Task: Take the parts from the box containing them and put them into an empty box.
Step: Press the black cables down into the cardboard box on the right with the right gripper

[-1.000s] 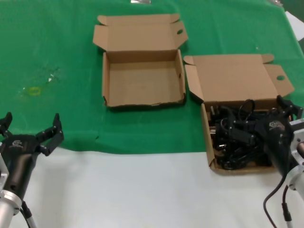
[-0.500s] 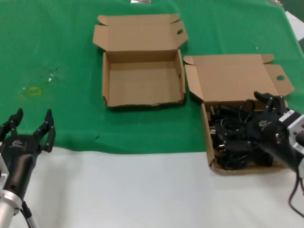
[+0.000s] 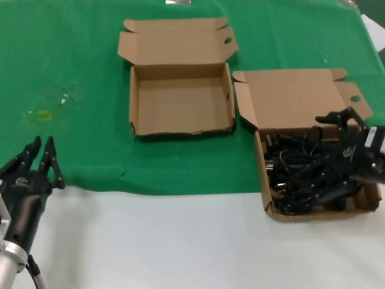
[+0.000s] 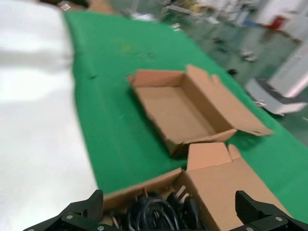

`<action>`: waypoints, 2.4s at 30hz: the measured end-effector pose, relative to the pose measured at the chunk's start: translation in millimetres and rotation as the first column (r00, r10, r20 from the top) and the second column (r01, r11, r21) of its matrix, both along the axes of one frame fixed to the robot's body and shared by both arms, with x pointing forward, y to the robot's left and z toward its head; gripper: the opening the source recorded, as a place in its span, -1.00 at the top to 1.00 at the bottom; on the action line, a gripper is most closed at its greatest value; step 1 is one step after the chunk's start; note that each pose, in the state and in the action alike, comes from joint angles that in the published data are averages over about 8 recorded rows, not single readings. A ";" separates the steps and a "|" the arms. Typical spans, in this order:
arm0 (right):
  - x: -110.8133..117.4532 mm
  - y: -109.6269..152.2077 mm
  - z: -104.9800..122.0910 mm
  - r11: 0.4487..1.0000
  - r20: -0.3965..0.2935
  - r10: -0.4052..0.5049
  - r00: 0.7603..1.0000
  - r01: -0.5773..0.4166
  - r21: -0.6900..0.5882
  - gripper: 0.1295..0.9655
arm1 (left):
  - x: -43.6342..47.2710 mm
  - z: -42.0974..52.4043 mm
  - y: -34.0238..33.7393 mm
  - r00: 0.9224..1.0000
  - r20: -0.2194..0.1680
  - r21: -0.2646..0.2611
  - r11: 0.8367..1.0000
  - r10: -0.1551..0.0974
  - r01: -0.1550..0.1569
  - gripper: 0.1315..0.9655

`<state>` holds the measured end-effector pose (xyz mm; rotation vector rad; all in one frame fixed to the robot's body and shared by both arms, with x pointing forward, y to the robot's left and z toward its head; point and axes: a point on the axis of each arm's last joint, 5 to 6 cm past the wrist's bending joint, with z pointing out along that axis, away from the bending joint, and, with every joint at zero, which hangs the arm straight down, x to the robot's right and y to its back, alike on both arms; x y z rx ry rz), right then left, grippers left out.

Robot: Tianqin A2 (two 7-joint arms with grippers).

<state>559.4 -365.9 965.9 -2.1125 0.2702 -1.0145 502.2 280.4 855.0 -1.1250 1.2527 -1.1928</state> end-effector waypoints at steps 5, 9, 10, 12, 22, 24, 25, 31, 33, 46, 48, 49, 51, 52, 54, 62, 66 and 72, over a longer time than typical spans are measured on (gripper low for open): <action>13.6 -13.4 25.2 0.982 -0.038 0.107 0.994 -0.111 -0.153 -1.00 | 0.0 0.0 0.0 1.000 0.000 0.000 1.000 0.000 0.000 0.79; 25.2 -24.5 41.3 0.946 -0.087 0.176 0.981 -0.193 -0.260 -1.00 | 0.0 0.0 0.0 1.000 0.000 0.000 1.000 0.000 0.000 0.86; 28.1 -27.2 44.3 0.936 -0.100 0.188 0.977 -0.210 -0.282 -1.00 | 0.0 0.0 0.0 1.000 0.000 0.000 1.000 0.000 0.000 0.88; 34.3 -32.4 49.5 0.917 -0.127 0.210 0.969 -0.240 -0.320 -1.00 | 0.0 0.0 0.0 1.000 0.000 0.000 1.000 0.000 0.000 0.91; 69.3 -45.5 62.4 0.827 -0.203 0.277 0.939 -0.340 -0.448 -1.00 | 0.0 0.0 0.0 1.000 0.000 0.000 1.000 0.000 0.000 0.97; 77.6 -45.2 64.1 0.810 -0.209 0.288 0.934 -0.355 -0.467 -1.00 | 0.0 0.0 0.0 1.000 0.000 0.000 1.000 0.000 0.000 0.97; 81.9 -44.7 64.9 0.802 -0.211 0.294 0.932 -0.361 -0.476 -1.00 | 0.0 0.0 0.0 1.000 0.000 0.000 1.000 0.000 0.000 0.97; 105.0 -37.7 66.2 0.768 -0.214 0.325 0.921 -0.389 -0.509 -1.00 | 0.0 0.0 0.0 1.000 0.000 0.000 1.000 0.000 0.000 0.97; 111.0 -34.9 65.1 0.761 -0.215 0.334 0.918 -0.397 -0.513 -1.00 | 0.0 0.0 0.0 1.000 0.000 0.000 1.000 0.000 0.000 0.97; 135.6 -35.6 50.3 0.743 -0.233 0.357 0.904 -0.426 -0.516 -0.97 | 0.0 0.0 0.0 1.000 0.000 0.000 1.000 0.000 0.000 0.97; 138.6 -37.8 49.8 0.744 -0.233 0.355 0.905 -0.424 -0.516 -0.95 | 0.0 0.0 0.0 1.000 0.000 0.000 1.000 0.000 0.000 0.97; 139.9 -38.9 49.5 0.744 -0.234 0.353 0.906 -0.423 -0.516 -0.95 | 0.0 0.0 0.0 1.000 0.000 0.000 1.000 0.000 0.000 0.97; 142.4 -40.8 49.2 0.745 -0.235 0.350 0.907 -0.422 -0.517 -0.93 | 0.0 0.0 0.0 1.000 0.000 0.000 1.000 0.000 0.000 0.97; 143.5 -41.5 48.8 0.745 -0.236 0.349 0.907 -0.422 -0.516 -0.93 | 0.0 0.0 0.0 1.000 0.000 0.000 1.000 0.000 0.000 0.97; 145.5 -42.1 48.8 0.746 -0.238 0.348 0.906 -0.422 -0.516 -0.93 | 0.0 0.0 0.0 1.000 0.000 0.000 1.000 0.000 0.000 0.97; 151.3 -37.5 50.0 0.746 -0.241 0.352 0.904 -0.427 -0.511 -0.71 | 0.0 0.0 0.0 1.000 0.000 0.000 1.000 0.000 0.000 0.97; 153.3 -34.7 51.3 0.746 -0.239 0.352 0.905 -0.426 -0.512 -0.58 | 0.0 0.0 0.0 1.000 0.000 -0.001 1.000 0.000 0.000 0.97; 154.3 -32.9 52.8 0.749 -0.239 0.352 0.905 -0.425 -0.508 -0.26 | 0.0 0.0 0.0 1.000 0.000 0.000 1.000 0.000 0.000 0.97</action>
